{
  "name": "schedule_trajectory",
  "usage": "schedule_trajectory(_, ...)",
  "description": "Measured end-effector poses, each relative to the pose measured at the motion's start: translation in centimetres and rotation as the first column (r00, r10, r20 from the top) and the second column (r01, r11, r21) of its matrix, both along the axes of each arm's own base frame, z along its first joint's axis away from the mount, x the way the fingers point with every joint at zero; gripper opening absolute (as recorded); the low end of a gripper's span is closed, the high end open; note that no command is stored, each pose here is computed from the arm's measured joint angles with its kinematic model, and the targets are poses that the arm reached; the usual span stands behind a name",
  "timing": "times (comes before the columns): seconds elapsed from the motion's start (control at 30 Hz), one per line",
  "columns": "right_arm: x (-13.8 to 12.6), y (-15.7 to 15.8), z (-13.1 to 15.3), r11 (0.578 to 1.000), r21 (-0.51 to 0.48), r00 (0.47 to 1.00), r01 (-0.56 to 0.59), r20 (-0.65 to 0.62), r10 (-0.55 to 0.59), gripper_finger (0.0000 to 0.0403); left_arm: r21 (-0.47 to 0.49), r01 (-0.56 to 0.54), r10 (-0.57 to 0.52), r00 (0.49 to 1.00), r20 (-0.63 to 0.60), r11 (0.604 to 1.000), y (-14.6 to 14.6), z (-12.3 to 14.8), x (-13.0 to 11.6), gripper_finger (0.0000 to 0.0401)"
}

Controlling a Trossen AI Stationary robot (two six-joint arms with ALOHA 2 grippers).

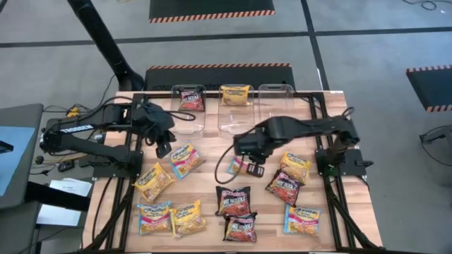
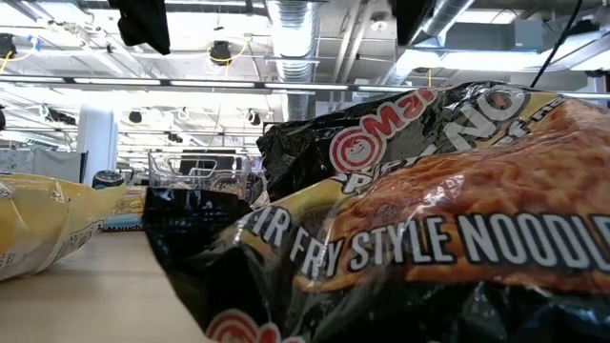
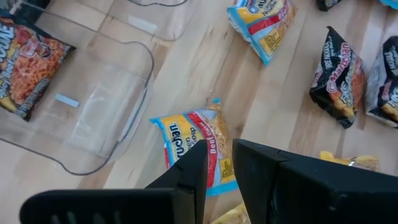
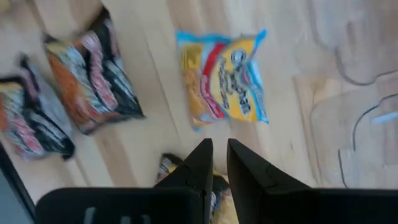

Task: Sort Maruchan noodles
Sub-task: Put the blue noodle pack into the right transparent bin

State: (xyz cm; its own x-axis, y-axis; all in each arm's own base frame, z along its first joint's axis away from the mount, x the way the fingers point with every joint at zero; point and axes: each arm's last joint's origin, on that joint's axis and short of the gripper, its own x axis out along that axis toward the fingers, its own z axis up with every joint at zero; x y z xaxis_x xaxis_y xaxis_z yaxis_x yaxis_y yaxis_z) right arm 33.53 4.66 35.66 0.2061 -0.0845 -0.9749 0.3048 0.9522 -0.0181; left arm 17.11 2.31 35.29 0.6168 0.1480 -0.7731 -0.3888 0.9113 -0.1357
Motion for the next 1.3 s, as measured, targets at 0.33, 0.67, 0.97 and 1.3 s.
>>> schedule_trajectory(0.33,-6.3,1.4,6.0,0.984,-0.053,0.952,0.171,0.265,-0.151,0.0072,-0.01,0.025,-0.025,1.0,0.001,1.0,-0.6,0.0,0.1,0.0061)
schedule_trajectory(0.67,-12.4,1.5,9.4,0.919,-0.13,0.804,0.371,0.54,-0.249,0.0072,-0.015,0.031,-0.032,0.999,-0.007,0.999,-0.7,-0.1,0.0,0.0061)
schedule_trajectory(0.97,-15.2,1.2,5.5,0.881,-0.058,0.728,0.469,0.589,-0.349,0.0072,-0.004,0.046,-0.046,0.999,-0.01,0.999,-0.7,-0.1,0.1,0.0061)
schedule_trajectory(1.3,-15.8,0.9,0.6,0.882,0.032,0.67,0.47,0.638,-0.381,0.0072,-0.003,0.045,-0.046,0.999,-0.011,0.999,-0.7,-0.1,0.0,0.0061)
